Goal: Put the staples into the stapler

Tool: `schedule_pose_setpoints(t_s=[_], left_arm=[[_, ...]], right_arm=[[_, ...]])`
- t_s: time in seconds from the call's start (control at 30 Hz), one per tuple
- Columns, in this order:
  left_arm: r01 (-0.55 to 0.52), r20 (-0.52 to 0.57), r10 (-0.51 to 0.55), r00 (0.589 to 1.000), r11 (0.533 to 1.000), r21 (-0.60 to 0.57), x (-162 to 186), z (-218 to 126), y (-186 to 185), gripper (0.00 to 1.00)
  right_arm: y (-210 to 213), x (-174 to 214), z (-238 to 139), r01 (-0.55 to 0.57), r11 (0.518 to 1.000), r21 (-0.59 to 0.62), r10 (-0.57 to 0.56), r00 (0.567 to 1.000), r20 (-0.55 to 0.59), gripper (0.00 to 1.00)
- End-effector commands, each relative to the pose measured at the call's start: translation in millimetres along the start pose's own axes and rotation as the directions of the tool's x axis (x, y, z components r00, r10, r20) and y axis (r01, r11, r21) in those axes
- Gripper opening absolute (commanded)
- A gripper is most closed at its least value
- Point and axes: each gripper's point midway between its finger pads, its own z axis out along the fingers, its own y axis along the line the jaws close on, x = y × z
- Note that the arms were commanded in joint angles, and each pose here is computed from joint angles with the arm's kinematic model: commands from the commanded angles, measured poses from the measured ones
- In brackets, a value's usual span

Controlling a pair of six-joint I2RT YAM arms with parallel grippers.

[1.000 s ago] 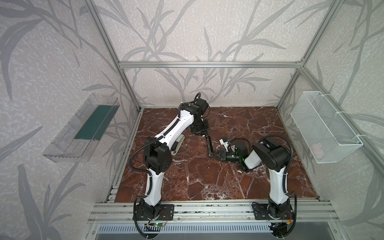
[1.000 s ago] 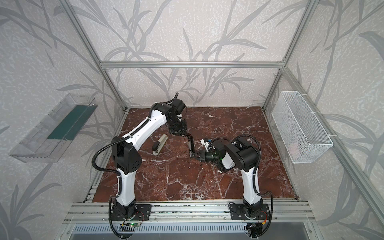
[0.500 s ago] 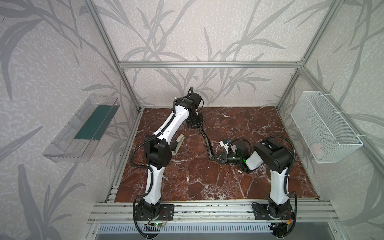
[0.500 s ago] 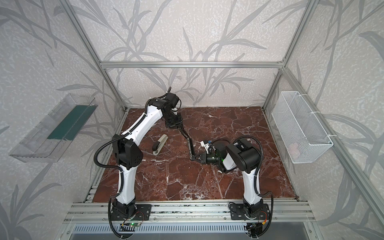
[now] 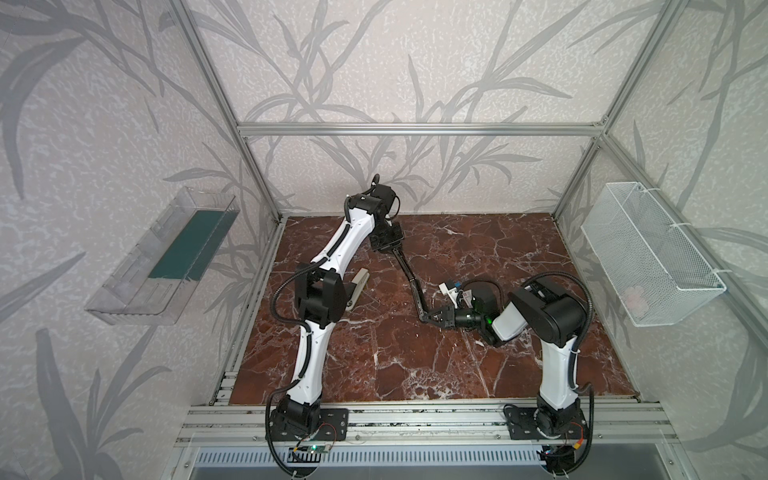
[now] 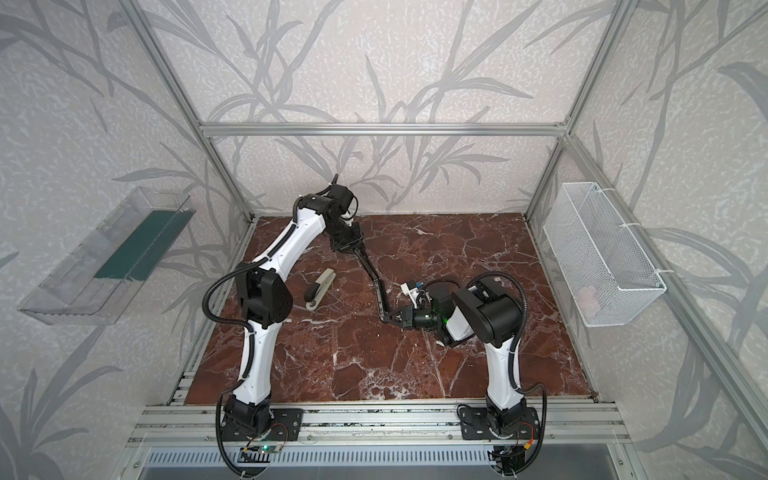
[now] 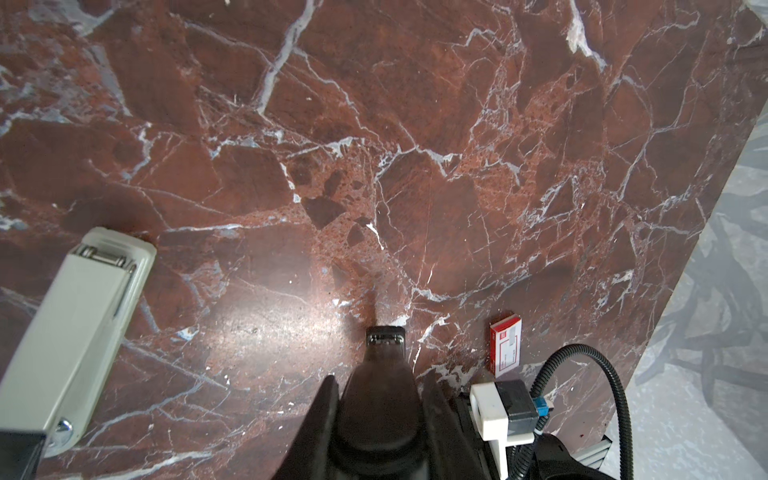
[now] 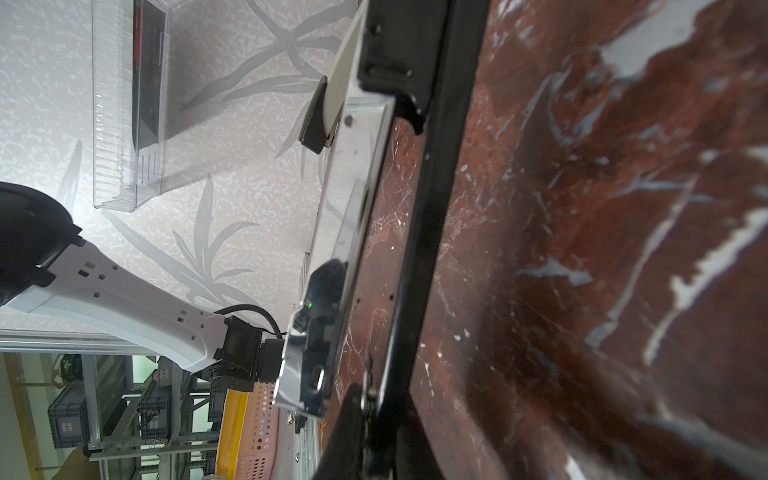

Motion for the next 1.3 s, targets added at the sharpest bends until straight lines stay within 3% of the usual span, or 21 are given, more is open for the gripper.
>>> schedule_pose_setpoints(t_s=[0.0,0.27,0.5,0.6,0.83,0.97,1.07,1.27], left_arm=[[-0.055,0.061,0.058,0.996,0.997,-0.046,-24.4,-2.3,16.2,0.0],[-0.026,0.028,0.027,0.999,0.999,-0.042,-30.1,10.6,29.4,0.0],[-0.024,0.005,0.025,1.0,0.999,-0.036,-26.0,12.8,29.5,0.0],[-0.026,-0.001,0.026,1.0,0.999,-0.046,-24.7,13.3,31.7,0.0],[-0.016,0.001,0.016,1.0,0.999,-0.044,-24.6,8.7,30.0,0.0],[-0.01,0.003,0.011,1.0,0.999,-0.051,-24.3,5.7,29.5,0.0],[-0.001,-0.005,0.001,1.0,0.999,-0.046,-22.6,5.9,29.0,0.0],[0.0,-0.009,0.0,1.0,1.0,-0.026,-21.1,6.3,23.3,0.0]], right_arm=[[-48.8,64.0,-8.7,-0.205,0.97,0.131,0.221,0.967,-0.128,0.0],[-57.5,66.1,-10.2,-0.243,0.96,0.141,0.261,0.958,-0.122,0.0],[-67.5,63.3,-21.1,-0.28,0.943,0.181,0.298,0.952,-0.077,0.26],[-71.9,64.0,-27.2,-0.299,0.933,0.2,0.316,0.947,-0.059,0.31],[-65.5,59.7,-37.1,-0.276,0.934,0.226,0.29,0.956,-0.031,0.29],[-54.5,52.0,-41.9,-0.223,0.928,0.298,0.244,0.969,-0.033,0.36],[-37.1,37.8,-43.2,-0.122,0.921,0.37,0.152,0.987,-0.054,0.4],[11.4,-33.1,-43.8,0.093,0.902,0.423,-0.095,0.995,-0.015,0.46]])
